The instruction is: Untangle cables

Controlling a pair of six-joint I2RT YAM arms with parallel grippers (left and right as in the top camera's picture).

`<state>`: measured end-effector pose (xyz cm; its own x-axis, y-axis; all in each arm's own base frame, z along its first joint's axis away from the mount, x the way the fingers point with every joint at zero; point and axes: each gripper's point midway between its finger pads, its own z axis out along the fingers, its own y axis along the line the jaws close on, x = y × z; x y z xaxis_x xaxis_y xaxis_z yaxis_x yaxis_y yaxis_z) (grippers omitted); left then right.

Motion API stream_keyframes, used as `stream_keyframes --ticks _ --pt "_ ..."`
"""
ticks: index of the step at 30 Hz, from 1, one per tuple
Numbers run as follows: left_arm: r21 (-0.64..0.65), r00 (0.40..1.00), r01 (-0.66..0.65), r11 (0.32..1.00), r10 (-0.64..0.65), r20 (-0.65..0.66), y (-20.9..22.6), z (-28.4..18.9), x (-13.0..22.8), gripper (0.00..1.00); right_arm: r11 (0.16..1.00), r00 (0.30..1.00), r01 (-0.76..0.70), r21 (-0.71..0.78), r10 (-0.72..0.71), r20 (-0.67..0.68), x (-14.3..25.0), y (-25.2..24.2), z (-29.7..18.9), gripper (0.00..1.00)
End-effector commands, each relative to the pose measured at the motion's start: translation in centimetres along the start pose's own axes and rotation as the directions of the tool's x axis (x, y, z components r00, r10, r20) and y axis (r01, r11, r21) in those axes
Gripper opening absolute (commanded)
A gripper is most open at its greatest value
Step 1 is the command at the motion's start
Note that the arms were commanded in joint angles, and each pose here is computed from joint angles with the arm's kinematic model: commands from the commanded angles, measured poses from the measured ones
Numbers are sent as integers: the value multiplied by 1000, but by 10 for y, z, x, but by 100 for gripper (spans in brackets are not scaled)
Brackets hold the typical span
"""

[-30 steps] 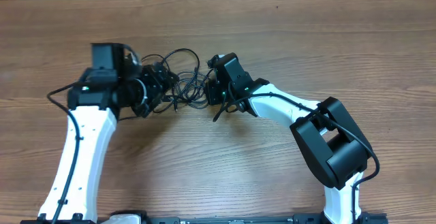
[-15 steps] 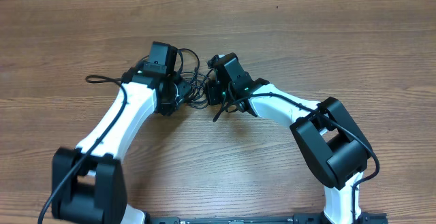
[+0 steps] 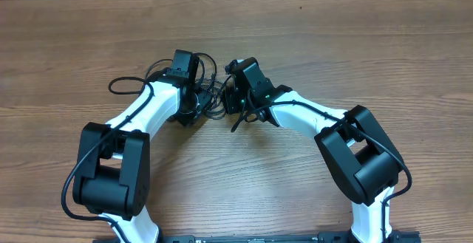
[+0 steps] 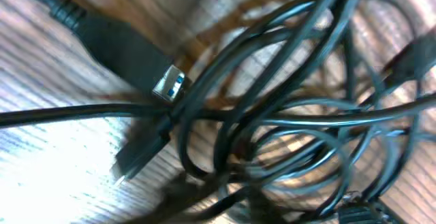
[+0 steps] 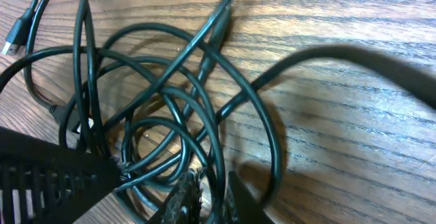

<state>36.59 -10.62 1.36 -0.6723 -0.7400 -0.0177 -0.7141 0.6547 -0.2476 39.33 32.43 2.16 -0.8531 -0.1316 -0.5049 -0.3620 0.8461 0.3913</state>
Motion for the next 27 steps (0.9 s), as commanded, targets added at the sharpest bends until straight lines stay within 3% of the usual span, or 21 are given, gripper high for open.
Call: stream_keyframes --ticks 1,6,9,11,15,27 --pt "1 1000 10 1000 -10 -3 -1 2 -3 4 1000 1000 8 2 -8 13 -3 0 -2 13" --pt "18 999 29 999 -29 19 -1 1 -15 5 1000 1000 9 2 -9 13 -3 0 -2 13" --pt "18 999 34 999 -35 20 1 1 -17 20 1000 1000 8 2 -8 13 -3 0 -2 13" --pt "11 999 35 999 -35 17 2 1 -16 24 1000 1000 8 2 -8 13 -3 0 -2 13" --pt "8 999 34 999 -34 15 3 1 -16 25 1000 1000 9 0 -9 18 -4 1 -2 13" --pt "1 999 33 999 -33 11 4 1 -14 25 1000 1000 13 -4 -12 27 -6 1 0 33"
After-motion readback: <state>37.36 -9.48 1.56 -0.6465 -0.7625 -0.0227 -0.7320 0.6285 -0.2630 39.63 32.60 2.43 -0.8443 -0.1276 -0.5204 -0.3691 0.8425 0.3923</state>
